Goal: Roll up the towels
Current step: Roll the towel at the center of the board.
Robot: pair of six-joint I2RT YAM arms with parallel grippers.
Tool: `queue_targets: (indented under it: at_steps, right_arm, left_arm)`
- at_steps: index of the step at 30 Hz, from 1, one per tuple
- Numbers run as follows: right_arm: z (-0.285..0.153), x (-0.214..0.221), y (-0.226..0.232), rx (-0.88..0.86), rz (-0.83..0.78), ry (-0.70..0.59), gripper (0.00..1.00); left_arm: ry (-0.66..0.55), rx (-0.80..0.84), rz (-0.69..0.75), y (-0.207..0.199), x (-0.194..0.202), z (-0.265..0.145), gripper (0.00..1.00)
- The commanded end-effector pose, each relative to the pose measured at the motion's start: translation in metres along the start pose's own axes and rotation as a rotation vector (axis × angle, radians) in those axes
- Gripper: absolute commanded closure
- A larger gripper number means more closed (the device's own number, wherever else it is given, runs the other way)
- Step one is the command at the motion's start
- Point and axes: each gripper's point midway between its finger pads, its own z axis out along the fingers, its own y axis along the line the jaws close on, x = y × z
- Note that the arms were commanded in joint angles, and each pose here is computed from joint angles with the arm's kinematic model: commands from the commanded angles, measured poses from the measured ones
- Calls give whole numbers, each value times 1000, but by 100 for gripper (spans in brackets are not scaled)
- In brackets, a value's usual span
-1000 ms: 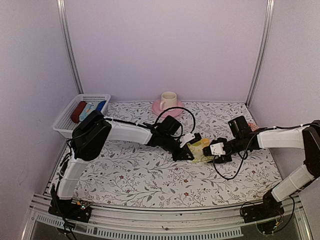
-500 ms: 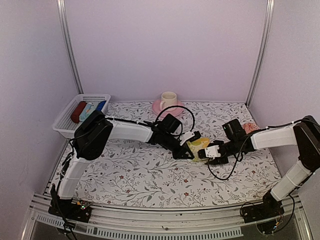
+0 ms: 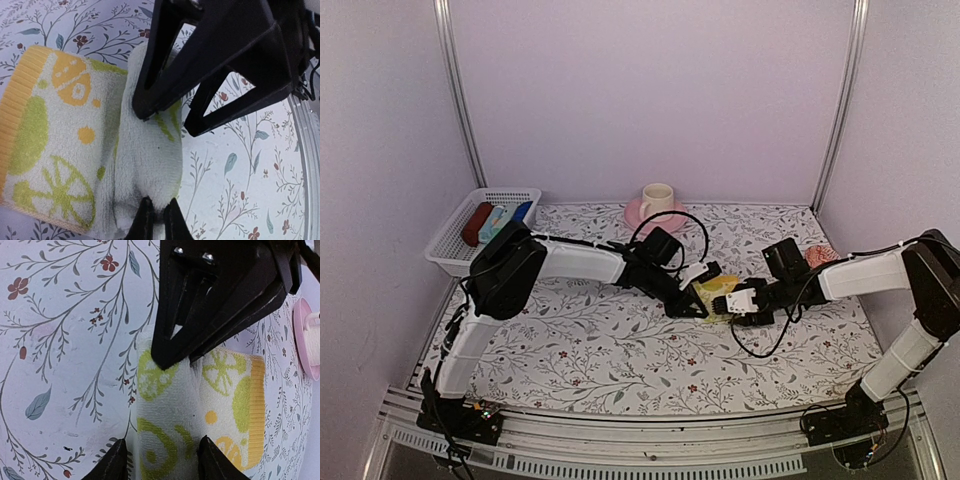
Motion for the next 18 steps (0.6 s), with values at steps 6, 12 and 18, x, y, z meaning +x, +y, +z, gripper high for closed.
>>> queue_targets:
  at_steps: [6, 12, 18]
  right_arm:
    - [14, 12, 9, -40, 20, 68, 62]
    - [22, 17, 9, -63, 53, 98, 71]
    - [19, 10, 14, -137, 92, 80, 80]
  left_arm:
    - [116, -32, -119, 24, 50, 3, 100]
    - [98, -33, -102, 22, 44, -4, 85]
    - [34, -103, -38, 21, 25, -30, 48]
